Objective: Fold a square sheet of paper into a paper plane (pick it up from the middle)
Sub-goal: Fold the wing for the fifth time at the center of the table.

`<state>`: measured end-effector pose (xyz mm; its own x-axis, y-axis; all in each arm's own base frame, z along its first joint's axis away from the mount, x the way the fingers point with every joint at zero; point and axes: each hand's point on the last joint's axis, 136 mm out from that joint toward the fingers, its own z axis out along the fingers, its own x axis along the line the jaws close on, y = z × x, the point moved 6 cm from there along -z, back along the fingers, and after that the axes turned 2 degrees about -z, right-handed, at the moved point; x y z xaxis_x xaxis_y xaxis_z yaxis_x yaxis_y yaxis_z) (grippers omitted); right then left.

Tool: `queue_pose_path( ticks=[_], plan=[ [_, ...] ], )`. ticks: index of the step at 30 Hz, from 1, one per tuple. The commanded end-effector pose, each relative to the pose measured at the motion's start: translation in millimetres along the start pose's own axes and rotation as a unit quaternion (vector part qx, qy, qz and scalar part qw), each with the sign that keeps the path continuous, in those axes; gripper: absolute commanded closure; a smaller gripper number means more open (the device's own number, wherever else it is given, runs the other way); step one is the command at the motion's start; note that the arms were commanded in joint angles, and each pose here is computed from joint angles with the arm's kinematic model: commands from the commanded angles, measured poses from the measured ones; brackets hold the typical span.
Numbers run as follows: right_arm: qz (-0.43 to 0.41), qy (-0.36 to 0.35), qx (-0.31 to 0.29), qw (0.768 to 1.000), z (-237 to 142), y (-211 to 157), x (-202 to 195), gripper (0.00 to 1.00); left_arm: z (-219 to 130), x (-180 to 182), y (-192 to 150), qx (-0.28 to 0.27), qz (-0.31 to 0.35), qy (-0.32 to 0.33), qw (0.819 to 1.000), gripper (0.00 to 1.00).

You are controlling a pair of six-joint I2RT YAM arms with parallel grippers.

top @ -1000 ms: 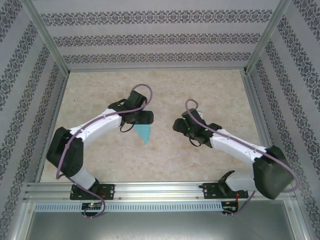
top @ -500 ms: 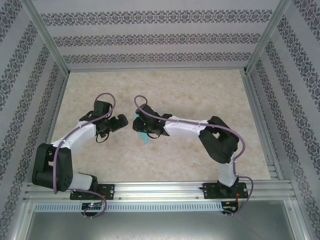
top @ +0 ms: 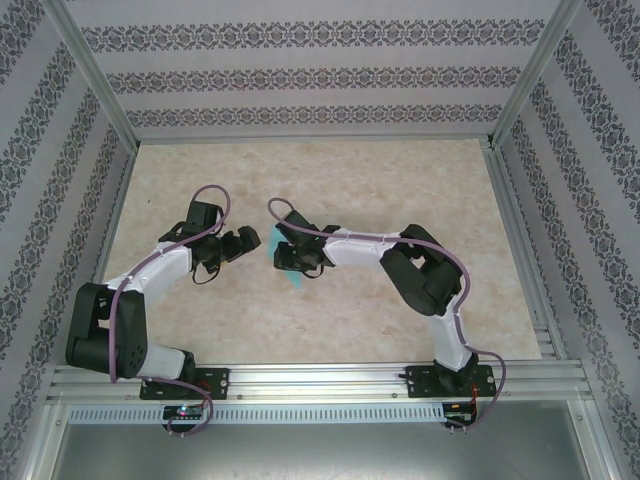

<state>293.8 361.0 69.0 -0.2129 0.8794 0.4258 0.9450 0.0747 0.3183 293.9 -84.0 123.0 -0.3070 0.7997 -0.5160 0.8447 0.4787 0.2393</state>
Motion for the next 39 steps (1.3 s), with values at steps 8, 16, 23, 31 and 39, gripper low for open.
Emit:
queue_pose_path(
  ticks=[8,16,23,31,39],
  plan=[
    [-0.142,-0.022,0.120,0.982,-30,-45,-55,0.71,3,-16,0,0.012,0.021,-0.077,0.997,0.00],
    [0.017,0.026,-0.054,0.998,-74,2,-32,0.76,7,-32,-14,0.035,0.001,-0.144,0.989,0.01],
    [0.070,0.011,-0.074,0.995,-71,1,-41,0.79,12,-48,-34,0.054,0.015,-0.154,0.986,0.01],
    [0.076,0.019,-0.042,0.996,-48,-5,-45,0.79,18,-59,-50,0.074,0.034,-0.159,0.984,0.03],
    [0.094,0.013,-0.028,0.995,-36,-12,-62,0.79,35,-66,-68,0.102,0.040,-0.145,0.983,0.07]
  ],
)
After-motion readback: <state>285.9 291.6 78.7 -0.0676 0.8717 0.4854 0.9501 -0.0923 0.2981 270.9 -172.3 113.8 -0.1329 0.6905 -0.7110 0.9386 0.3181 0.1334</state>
